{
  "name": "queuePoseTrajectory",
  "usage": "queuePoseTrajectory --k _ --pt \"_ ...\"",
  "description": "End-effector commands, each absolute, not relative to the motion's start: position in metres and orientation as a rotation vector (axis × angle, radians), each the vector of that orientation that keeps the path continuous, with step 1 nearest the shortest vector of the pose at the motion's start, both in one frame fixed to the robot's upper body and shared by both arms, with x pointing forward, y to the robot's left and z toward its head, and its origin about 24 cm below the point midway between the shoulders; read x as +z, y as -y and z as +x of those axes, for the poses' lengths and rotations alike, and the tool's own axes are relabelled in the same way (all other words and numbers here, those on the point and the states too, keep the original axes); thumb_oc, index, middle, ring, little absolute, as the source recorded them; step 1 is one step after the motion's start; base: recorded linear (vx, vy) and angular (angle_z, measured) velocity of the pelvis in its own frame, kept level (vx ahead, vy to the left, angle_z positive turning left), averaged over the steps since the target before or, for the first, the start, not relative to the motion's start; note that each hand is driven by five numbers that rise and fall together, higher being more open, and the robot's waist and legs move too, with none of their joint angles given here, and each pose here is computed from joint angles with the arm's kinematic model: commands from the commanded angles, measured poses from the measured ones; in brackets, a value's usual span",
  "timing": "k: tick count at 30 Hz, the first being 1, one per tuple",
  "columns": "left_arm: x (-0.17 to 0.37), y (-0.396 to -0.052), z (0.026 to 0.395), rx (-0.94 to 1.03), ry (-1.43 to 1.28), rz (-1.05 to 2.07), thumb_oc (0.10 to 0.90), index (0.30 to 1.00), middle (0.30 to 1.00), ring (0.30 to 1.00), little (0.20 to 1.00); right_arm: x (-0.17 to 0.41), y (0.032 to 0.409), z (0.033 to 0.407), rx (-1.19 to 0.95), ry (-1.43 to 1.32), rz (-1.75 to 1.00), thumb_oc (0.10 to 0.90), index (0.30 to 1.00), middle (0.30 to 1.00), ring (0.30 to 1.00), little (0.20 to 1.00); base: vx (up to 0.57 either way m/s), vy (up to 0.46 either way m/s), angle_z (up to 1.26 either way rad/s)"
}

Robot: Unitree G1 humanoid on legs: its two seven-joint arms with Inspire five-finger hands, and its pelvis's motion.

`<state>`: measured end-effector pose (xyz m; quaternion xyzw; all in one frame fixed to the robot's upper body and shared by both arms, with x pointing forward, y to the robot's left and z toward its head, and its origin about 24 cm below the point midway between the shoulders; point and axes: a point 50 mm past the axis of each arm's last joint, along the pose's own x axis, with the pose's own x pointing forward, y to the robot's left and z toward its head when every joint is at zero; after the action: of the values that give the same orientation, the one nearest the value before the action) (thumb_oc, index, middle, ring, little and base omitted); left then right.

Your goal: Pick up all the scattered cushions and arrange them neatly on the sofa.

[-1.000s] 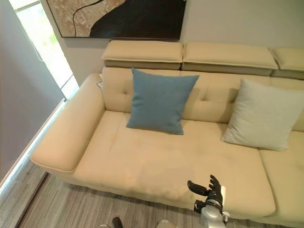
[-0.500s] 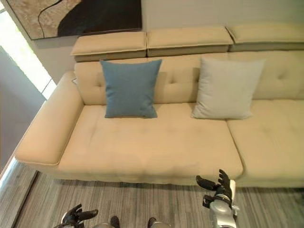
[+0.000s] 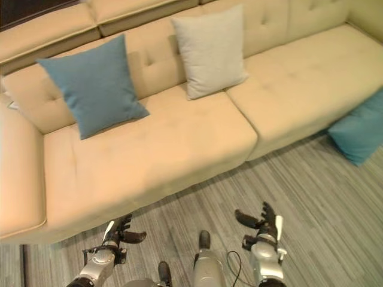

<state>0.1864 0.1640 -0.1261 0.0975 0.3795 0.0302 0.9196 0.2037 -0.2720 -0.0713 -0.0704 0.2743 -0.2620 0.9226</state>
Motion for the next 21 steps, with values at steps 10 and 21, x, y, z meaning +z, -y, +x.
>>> queuePoseTrajectory --k 10,21 --pt "-0.113 -0.187 0.204 0.07 -0.709 0.288 0.8 0.9 0.9 0.9 0.9 -0.037 0.289 0.238 -0.537 -0.399 -0.174 0.8 0.9 0.9 0.9 0.9 -0.01 -0.208 -1.27" --pt "-0.105 -0.178 0.213 0.027 -0.645 0.286 0.8 0.9 0.9 0.9 0.9 -0.038 0.318 0.221 -0.591 -0.438 -0.224 0.8 0.9 0.9 0.9 0.9 0.13 -0.372 -0.36"
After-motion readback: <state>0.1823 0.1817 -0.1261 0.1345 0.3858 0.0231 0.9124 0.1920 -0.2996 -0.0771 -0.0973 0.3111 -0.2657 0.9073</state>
